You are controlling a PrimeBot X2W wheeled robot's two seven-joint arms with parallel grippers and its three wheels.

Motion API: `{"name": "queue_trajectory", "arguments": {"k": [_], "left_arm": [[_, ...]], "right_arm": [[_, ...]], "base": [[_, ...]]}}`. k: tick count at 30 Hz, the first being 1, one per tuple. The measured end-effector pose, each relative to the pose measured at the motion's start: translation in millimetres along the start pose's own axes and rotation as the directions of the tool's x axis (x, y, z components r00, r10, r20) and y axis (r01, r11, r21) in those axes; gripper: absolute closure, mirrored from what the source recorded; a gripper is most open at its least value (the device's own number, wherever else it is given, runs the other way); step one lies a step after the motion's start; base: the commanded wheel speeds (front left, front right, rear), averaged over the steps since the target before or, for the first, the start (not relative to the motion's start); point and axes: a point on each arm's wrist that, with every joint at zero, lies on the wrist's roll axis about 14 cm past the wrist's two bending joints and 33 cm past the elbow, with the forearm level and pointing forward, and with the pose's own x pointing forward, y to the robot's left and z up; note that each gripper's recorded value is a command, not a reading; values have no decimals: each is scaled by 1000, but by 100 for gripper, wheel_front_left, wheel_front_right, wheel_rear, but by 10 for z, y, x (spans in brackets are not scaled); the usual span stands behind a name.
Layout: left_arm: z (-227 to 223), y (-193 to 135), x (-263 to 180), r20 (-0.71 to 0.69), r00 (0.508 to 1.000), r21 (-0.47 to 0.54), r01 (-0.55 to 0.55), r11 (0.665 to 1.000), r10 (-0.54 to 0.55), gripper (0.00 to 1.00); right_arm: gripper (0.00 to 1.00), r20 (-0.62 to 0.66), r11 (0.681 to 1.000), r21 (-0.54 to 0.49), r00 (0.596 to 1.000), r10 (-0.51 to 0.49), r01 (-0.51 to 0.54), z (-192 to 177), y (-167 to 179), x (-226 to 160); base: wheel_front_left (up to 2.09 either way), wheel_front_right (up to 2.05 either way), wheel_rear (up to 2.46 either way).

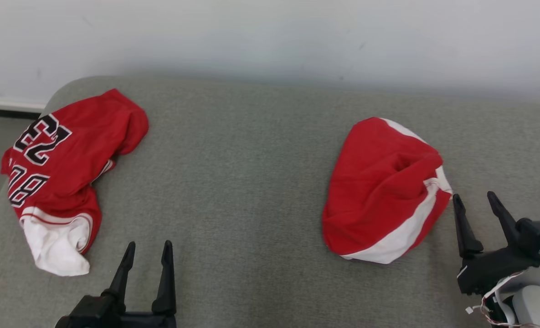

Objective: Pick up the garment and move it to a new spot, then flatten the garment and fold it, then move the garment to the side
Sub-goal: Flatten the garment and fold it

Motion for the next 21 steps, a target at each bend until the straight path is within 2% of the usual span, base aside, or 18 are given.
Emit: {"name": "queue_trajectory", "arguments": {"k": [9, 15, 16, 17, 21], "left_arm": [[-61, 149, -54, -25, 998, 1, -58, 998, 58, 0], [-113, 236, -80, -45, 995, 2, -88, 996, 88, 0], [-122, 249, -85, -48, 995, 3, -93, 996, 93, 0], [-123, 262, -88, -49, 994, 1, -97, 995, 97, 0], [-123, 268, -86, -48, 994, 0, -101, 995, 100, 0]], "right_arm": [[0, -122, 998, 5, 991, 60, -60, -325, 150, 439], [0, -255, 998, 61, 966, 47, -33, -687, 164, 564], [57, -278, 997, 69, 959, 47, -29, -752, 174, 562], [100, -287, 996, 80, 957, 48, -26, -785, 187, 564], [100, -293, 993, 116, 955, 48, -14, -831, 217, 532]], "base": [[0, 0, 0], [0, 0, 0], [0, 0, 0], [0, 0, 0], [0, 0, 0]]}}
